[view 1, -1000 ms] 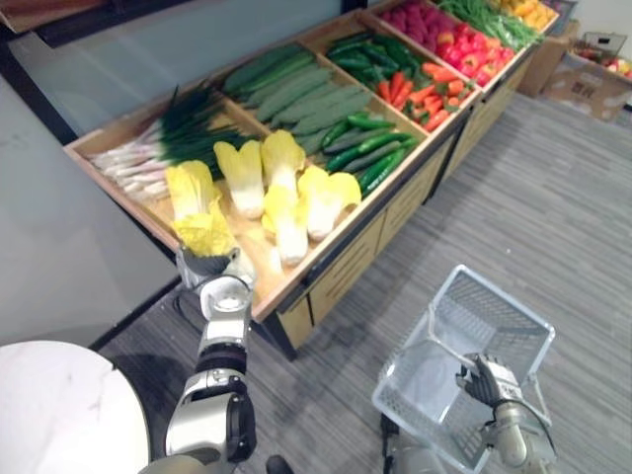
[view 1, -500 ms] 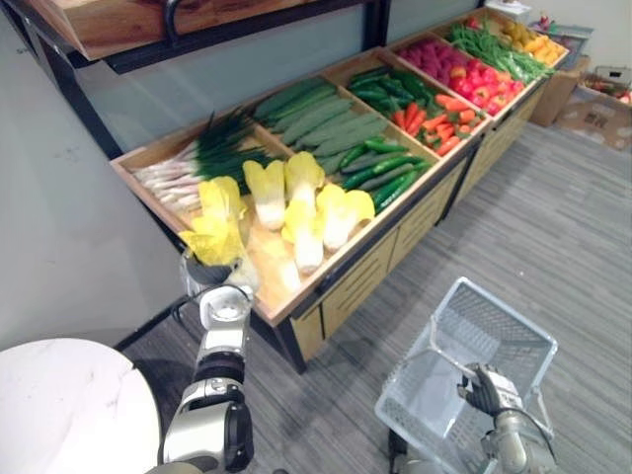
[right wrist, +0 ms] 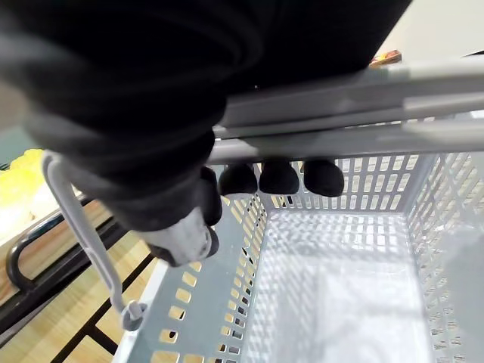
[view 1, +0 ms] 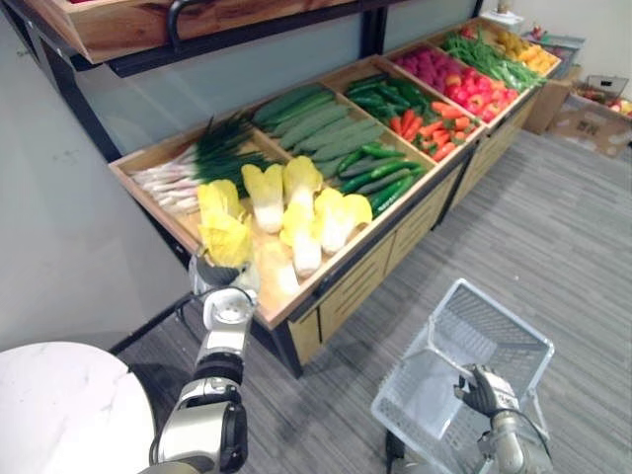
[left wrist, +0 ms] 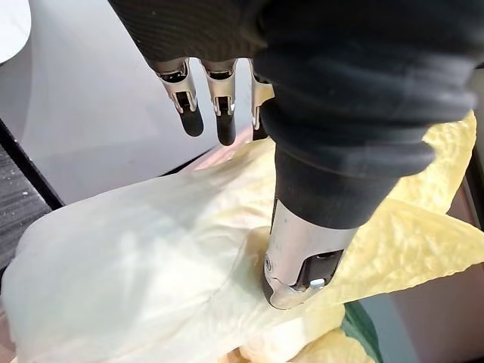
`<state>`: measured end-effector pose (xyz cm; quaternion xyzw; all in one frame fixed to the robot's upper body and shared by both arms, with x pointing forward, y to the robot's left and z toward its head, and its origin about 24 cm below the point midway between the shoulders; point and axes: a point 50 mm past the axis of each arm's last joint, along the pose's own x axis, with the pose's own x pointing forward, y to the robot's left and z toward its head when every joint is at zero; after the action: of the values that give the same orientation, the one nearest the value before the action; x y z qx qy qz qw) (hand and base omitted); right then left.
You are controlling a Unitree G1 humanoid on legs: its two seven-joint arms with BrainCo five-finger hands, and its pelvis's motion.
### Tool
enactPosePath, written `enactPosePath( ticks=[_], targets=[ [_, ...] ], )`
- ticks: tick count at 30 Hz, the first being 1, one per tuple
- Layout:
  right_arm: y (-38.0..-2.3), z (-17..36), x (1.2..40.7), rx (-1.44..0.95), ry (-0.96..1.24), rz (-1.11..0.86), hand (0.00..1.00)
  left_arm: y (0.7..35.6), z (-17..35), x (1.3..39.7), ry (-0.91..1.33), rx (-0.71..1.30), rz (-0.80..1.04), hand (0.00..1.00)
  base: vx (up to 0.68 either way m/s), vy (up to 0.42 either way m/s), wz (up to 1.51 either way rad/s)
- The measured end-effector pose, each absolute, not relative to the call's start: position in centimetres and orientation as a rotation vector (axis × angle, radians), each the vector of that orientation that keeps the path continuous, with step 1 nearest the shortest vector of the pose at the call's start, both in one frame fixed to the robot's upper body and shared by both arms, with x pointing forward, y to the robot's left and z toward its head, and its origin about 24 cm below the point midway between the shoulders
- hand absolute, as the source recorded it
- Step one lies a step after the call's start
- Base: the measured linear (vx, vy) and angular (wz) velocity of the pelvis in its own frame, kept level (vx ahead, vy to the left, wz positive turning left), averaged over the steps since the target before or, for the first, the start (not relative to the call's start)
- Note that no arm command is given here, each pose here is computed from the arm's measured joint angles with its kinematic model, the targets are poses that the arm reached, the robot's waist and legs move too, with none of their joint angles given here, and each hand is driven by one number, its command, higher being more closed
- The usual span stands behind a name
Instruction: Pick vegetable in the basket
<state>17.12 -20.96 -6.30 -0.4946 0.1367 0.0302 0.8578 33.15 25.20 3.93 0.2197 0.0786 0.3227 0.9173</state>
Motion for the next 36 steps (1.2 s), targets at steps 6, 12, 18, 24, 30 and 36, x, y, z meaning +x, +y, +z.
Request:
enactPosePath(
  ticks=[6, 12, 18, 24, 30, 36],
  targets=[
    [-20.9, -6.1, 17.3, -1.038, 0.277, 0.066, 1.0, 24.6, 4.0, 33.4, 0.149, 0.522, 0.606, 1.0, 0.0, 0.0, 0.0],
    [-20.8, -5.8, 17.5, -1.038, 0.257, 0.062, 1.0, 24.1, 4.0, 33.7, 0.156, 0.552, 0.556, 0.0, 0.0, 0.011, -0.08],
    [-20.8, -5.6, 17.5, -1.038, 0.251, 0.06, 1.0, 24.0, 3.4, 33.9, 0.208, 0.584, 0.518, 0.0, -0.01, 0.035, -0.02],
    [-20.7, -5.6, 17.5, -1.037, 0.25, 0.064, 1.0, 24.8, 3.9, 34.0, 0.204, 0.6, 0.529, 0.0, -0.01, 0.031, 0.0],
    [-20.7, -5.6, 17.5, -1.036, 0.254, 0.076, 1.0, 25.3, 4.1, 34.0, 0.201, 0.603, 0.543, 0.0, -0.02, 0.038, 0.0],
    [-20.6, -5.6, 17.5, -1.033, 0.252, 0.078, 1.0, 25.6, 5.2, 34.5, 0.171, 0.711, 0.501, 0.0, -0.01, 0.012, 0.0]
  ],
)
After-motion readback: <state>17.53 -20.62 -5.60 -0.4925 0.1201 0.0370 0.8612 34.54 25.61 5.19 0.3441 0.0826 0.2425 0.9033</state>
